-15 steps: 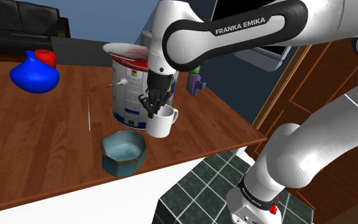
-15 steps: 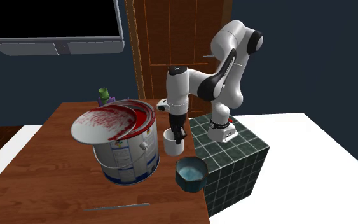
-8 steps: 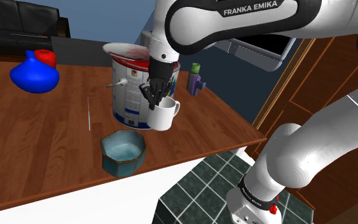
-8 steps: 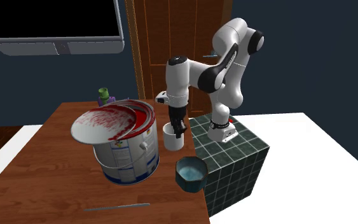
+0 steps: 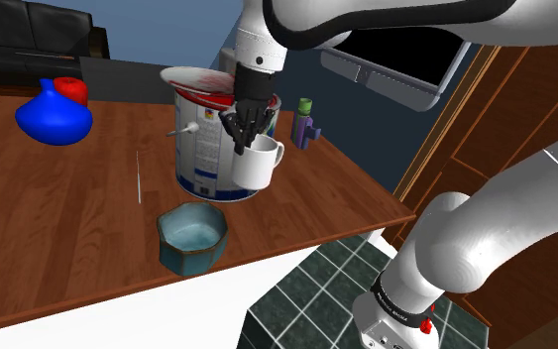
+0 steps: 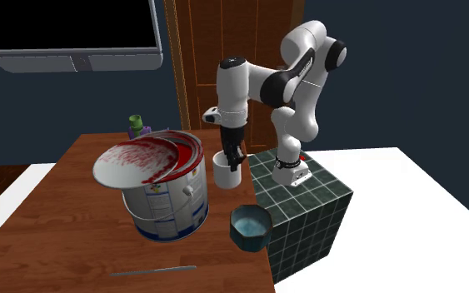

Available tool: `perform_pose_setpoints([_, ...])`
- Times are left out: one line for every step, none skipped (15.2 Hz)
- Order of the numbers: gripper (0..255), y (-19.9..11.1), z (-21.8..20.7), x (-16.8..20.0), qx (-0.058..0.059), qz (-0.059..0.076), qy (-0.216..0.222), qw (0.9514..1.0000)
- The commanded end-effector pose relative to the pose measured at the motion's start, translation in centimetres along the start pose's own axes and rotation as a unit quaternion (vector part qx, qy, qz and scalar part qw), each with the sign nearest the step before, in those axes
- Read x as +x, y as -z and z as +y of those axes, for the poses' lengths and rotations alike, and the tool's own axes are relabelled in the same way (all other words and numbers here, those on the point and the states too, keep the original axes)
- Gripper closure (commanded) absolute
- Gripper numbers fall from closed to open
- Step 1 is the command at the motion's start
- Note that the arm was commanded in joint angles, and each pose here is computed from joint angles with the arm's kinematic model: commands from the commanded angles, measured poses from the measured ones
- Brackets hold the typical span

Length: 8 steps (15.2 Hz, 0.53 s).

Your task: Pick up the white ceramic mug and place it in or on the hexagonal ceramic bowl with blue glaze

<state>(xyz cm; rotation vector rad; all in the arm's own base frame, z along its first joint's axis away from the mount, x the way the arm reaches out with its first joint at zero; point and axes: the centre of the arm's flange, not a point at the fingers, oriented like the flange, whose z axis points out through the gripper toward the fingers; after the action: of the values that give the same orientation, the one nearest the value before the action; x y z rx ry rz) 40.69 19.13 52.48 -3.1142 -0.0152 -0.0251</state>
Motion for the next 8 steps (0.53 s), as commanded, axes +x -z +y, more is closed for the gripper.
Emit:
perform_pose_setpoints([255, 1.0, 0.0, 0.0, 0.000, 0.000, 0.000, 1.0000])
perform_pose_setpoints([255, 1.5, -0.1, 0.0, 0.000, 0.000, 0.000, 1.0000])
perform_pose_setpoints([255, 2.0, -0.1, 0.0, 0.000, 0.000, 0.000, 1.0000])
perform_pose_setpoints([255, 2.3, -0.1, 0.0, 0.000, 0.000, 0.000, 1.0000])
perform_pose_setpoints([255, 2.7, -1.3, -0.1, 0.000, 0.000, 0.000, 1.0000])
perform_pose_setpoints([255, 3.1, -2.6, -0.3, 0.000, 0.000, 0.000, 1.0000])
perform_pose_setpoints([255, 3.5, -3.8, -0.4, 0.000, 0.000, 0.000, 1.0000])
perform_pose_setpoints([255, 3.9, -5.1, -0.6, 0.000, 0.000, 0.000, 1.0000])
